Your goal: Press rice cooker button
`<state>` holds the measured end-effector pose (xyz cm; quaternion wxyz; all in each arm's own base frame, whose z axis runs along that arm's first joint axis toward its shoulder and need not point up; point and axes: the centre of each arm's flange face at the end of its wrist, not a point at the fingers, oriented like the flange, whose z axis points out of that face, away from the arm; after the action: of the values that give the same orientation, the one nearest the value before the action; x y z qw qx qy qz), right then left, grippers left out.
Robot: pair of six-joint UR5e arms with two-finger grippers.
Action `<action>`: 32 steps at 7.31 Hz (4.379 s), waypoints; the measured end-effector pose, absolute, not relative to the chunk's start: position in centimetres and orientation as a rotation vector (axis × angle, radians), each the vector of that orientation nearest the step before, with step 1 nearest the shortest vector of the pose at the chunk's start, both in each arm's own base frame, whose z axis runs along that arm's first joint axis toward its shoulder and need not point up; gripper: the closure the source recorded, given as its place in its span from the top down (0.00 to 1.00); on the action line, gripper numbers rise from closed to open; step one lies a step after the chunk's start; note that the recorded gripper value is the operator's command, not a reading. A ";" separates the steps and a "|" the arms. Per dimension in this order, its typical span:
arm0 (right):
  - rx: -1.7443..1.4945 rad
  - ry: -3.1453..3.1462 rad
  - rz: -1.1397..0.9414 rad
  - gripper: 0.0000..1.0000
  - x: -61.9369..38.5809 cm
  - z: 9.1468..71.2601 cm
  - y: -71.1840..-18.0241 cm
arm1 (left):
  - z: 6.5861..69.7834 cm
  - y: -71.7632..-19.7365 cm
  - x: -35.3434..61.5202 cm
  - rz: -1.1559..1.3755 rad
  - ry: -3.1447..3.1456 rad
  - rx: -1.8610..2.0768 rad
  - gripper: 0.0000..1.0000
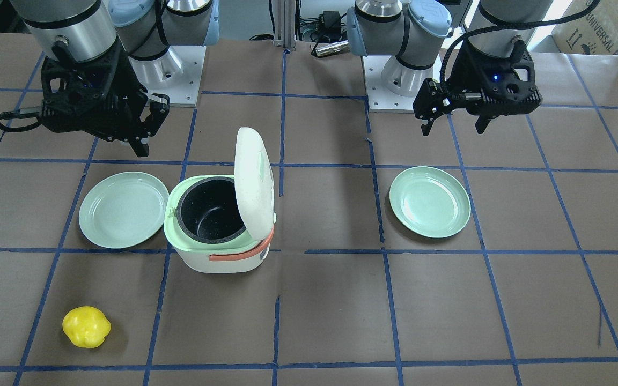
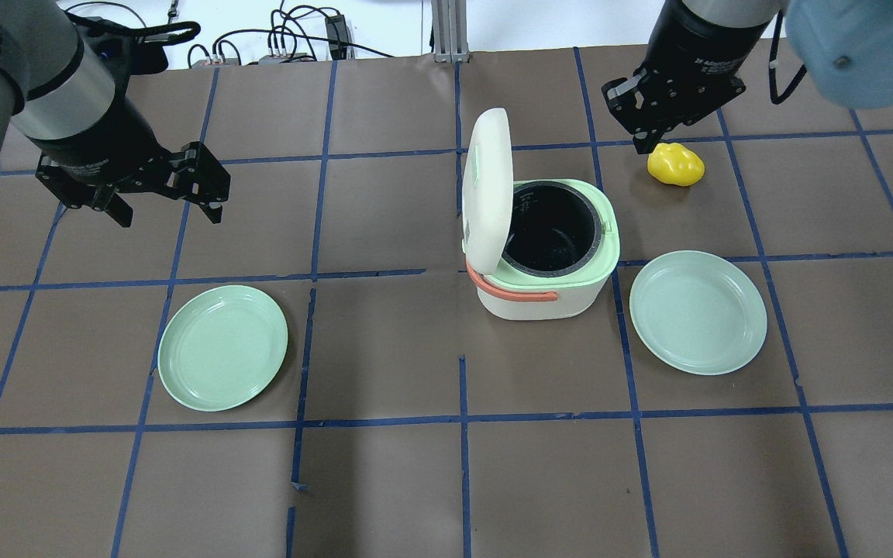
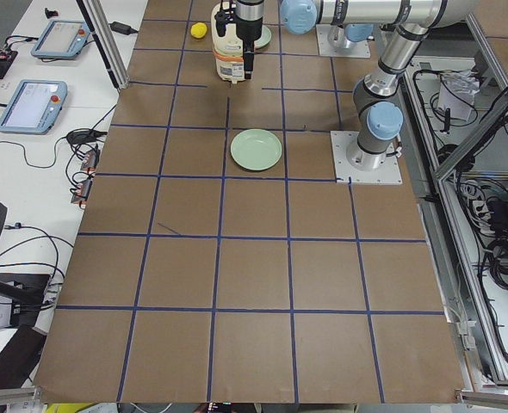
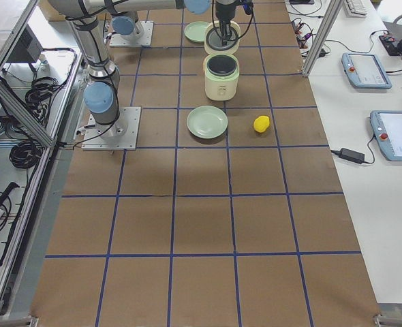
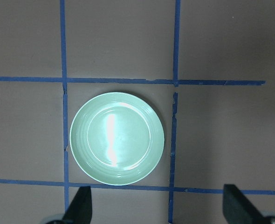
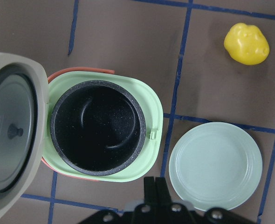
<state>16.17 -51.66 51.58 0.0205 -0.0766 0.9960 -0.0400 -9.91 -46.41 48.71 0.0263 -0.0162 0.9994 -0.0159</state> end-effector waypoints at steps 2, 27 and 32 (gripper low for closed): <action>-0.217 3.095 -0.148 0.99 15.5 53.0 -51.7 | 48.7 -46.4 -9.9 -0.049 3.088 -0.050 1.00; -0.068 3.107 -0.124 1.00 13.4 48.6 -50.9 | 48.7 -46.4 -9.9 -0.049 3.088 -0.050 1.00; -0.065 3.107 -0.126 1.00 13.3 48.7 -51.0 | 48.7 -46.4 -9.9 -0.049 3.088 -0.051 1.00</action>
<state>13.31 -50.97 48.69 0.0157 -0.0208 0.9988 -0.0405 -9.91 -46.41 48.71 0.0263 -0.0166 0.9994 -0.0159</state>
